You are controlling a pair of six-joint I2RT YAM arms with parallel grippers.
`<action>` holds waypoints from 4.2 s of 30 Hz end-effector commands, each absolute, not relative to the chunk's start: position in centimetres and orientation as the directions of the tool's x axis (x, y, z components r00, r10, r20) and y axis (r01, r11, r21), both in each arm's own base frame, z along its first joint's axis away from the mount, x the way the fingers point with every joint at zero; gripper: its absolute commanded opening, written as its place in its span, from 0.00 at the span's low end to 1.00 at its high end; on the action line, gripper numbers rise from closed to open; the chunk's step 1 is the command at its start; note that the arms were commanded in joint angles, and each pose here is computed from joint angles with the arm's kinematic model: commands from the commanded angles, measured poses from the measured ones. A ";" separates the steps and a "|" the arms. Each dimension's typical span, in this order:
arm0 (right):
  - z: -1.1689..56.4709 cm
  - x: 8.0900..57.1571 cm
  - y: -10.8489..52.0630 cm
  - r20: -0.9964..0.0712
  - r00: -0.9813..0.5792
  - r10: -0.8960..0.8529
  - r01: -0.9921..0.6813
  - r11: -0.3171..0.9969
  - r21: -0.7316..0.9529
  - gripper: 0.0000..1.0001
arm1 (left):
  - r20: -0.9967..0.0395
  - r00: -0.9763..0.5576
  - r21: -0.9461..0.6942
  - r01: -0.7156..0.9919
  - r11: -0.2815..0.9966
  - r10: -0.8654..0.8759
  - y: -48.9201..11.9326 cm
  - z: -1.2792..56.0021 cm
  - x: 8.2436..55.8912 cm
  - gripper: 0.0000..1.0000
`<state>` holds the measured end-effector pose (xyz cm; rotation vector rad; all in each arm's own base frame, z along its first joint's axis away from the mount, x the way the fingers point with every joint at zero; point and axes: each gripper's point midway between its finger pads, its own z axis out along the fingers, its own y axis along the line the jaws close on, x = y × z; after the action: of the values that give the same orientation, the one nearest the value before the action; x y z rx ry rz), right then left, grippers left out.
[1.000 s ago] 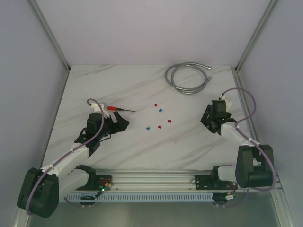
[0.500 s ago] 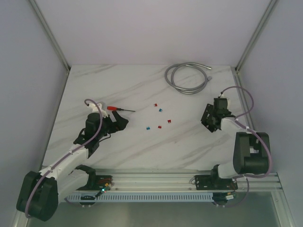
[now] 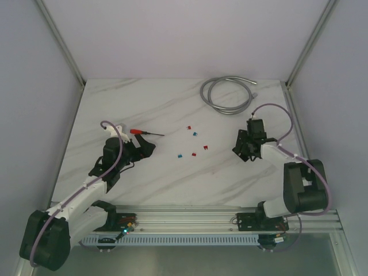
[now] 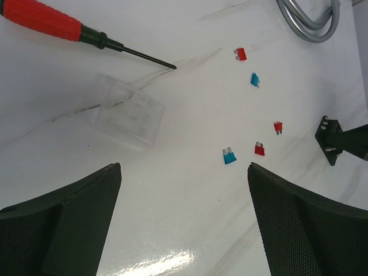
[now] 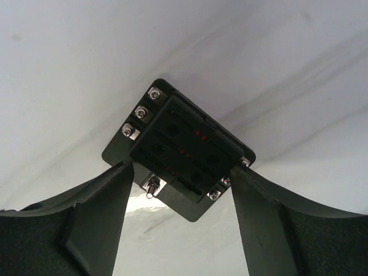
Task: Snap on the fuse box
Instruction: Move the fuse box base at the center of the board.
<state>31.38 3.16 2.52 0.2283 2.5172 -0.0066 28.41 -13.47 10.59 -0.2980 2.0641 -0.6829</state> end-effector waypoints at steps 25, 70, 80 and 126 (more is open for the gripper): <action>4.2 31.8 11.0 -0.611 -0.780 -0.135 -0.238 0.967 0.091 0.92 | -0.671 -0.580 -0.591 0.043 0.805 -0.462 -13.9 10.4 28.1 1.00; 4.5 22.6 28.6 -0.573 -0.807 -0.145 -0.263 0.956 0.130 0.65 | -0.630 -0.631 -0.599 0.024 0.800 -0.452 -14.4 9.5 27.5 0.97; 8.4 26.9 30.7 -0.738 -0.640 -0.213 -0.371 0.927 0.054 0.74 | -0.628 -0.596 -0.607 -0.027 0.794 -0.500 -13.6 9.6 27.6 0.99; 0.8 27.8 33.4 -0.637 -0.697 -0.328 -0.401 0.915 -0.033 0.37 | -0.535 -0.608 -0.683 -0.098 0.724 -0.587 -11.9 8.7 27.6 1.00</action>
<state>29.10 33.74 1.90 -0.4913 2.3350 0.1615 27.22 -11.55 7.98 -0.5224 2.1490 -0.7563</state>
